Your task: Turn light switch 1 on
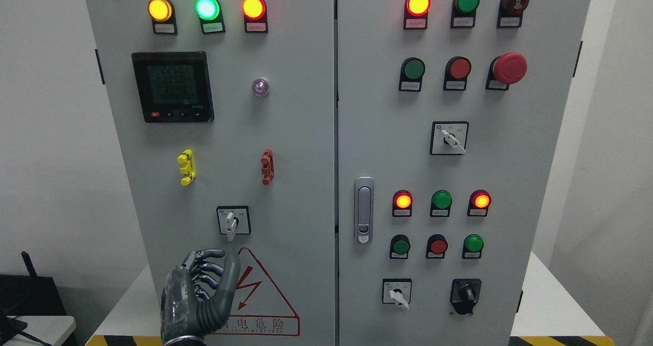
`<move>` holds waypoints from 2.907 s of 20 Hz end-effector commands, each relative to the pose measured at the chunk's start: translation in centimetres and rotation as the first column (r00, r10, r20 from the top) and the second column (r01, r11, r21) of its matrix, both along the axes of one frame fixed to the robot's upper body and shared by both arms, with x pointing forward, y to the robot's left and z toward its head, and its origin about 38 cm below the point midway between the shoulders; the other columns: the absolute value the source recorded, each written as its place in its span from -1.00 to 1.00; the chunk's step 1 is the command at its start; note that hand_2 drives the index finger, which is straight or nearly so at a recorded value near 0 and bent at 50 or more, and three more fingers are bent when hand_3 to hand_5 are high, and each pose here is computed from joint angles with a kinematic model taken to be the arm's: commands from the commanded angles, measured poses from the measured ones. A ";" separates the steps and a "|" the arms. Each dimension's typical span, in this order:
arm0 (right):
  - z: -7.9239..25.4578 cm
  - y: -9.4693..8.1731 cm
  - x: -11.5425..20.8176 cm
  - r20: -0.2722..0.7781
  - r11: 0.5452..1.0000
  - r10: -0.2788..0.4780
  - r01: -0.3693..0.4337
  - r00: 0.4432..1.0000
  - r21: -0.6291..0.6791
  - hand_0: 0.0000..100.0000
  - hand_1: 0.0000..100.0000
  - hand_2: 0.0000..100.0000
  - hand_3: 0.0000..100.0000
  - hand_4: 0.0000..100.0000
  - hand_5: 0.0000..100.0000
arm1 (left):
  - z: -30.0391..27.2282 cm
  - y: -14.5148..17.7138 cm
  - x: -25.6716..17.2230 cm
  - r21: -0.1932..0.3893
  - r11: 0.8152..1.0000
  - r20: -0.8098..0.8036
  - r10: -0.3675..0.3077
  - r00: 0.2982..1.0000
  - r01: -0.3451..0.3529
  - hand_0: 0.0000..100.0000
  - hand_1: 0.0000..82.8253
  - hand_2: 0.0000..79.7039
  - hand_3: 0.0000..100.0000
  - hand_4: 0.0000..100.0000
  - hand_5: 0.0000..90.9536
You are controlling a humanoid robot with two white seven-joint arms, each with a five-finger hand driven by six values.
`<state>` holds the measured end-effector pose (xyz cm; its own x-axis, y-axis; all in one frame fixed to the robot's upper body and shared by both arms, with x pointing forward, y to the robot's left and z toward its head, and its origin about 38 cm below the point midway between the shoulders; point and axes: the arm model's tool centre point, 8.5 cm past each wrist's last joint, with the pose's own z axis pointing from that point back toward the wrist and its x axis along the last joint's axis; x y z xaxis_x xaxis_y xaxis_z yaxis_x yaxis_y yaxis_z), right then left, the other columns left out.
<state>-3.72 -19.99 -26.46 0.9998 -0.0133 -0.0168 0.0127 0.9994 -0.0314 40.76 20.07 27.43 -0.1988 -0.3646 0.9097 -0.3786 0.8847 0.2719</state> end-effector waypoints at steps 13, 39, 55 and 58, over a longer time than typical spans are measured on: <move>0.0 0.1 0.1 0.002 1.000 -0.008 0.008 1.000 0.002 -0.76 -0.22 -1.00 -1.00 -1.00 -1.00 | 1.4 -0.6 0.6 -0.017 1.000 0.009 0.016 1.000 -0.016 -0.51 -0.11 0.02 0.37 0.57 0.87; 0.0 0.1 0.0 0.000 1.000 -0.008 0.008 1.000 0.002 -0.76 -0.22 -1.00 -1.00 -1.00 -1.00 | 2.6 -0.8 1.6 -0.088 0.996 -0.041 -0.011 0.999 0.007 -0.42 -0.25 0.05 0.40 0.59 0.91; 0.0 0.0 0.0 -0.001 1.000 -0.008 0.008 1.000 0.000 -0.76 -0.22 -1.00 -1.00 -1.00 -1.00 | 3.0 -0.9 1.9 -0.091 0.996 -0.072 -0.006 0.997 -0.001 -0.40 -0.27 0.07 0.41 0.60 0.90; 0.0 0.1 0.0 0.000 1.000 -0.008 0.008 1.000 0.002 -0.76 -0.22 -1.00 -1.00 -1.00 -1.00 | 3.1 -0.9 1.9 -0.091 0.996 -0.072 -0.004 0.997 -0.003 -0.39 -0.27 0.08 0.41 0.60 0.90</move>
<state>-3.72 -19.98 -26.46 0.9998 -0.0132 -0.0167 0.0127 0.9994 -0.0312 42.58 19.27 30.32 -0.1302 -0.2794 0.9513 -0.3602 0.9073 0.2171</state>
